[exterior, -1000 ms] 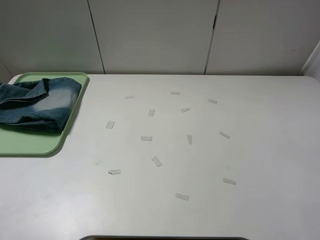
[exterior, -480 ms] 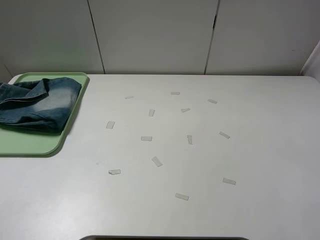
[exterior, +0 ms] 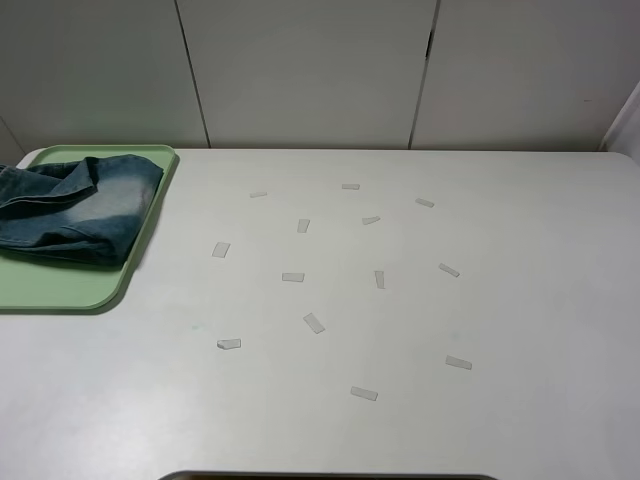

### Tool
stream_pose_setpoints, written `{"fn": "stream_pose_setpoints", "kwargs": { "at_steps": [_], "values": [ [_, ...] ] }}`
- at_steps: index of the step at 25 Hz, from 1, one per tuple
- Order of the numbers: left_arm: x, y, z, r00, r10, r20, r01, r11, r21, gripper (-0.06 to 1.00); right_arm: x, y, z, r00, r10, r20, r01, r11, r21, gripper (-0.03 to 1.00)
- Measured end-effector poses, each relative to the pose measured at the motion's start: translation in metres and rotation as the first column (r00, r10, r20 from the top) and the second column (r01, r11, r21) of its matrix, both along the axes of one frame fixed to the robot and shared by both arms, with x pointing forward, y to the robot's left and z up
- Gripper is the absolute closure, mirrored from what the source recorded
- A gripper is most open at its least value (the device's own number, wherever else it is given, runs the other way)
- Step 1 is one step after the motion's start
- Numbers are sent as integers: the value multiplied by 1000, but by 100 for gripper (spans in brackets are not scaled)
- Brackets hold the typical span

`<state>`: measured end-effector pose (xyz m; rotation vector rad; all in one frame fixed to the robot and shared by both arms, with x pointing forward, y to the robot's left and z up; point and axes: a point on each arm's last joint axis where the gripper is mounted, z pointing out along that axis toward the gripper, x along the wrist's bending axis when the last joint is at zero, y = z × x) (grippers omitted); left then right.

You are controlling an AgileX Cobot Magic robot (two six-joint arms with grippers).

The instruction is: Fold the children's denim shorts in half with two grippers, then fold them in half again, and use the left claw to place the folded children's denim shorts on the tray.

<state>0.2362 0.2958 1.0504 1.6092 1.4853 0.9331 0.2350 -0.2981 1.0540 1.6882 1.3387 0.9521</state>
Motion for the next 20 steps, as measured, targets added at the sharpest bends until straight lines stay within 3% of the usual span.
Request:
{"fn": "stream_pose_setpoints", "kwargs": {
  "at_steps": [20],
  "values": [
    [-1, 0, 0, 1000, 0, 6, 0, 1000, 0, -5, 0, 0, 0, 1000, 0, 0, 0, 1000, 0, 27]
  ]
}}
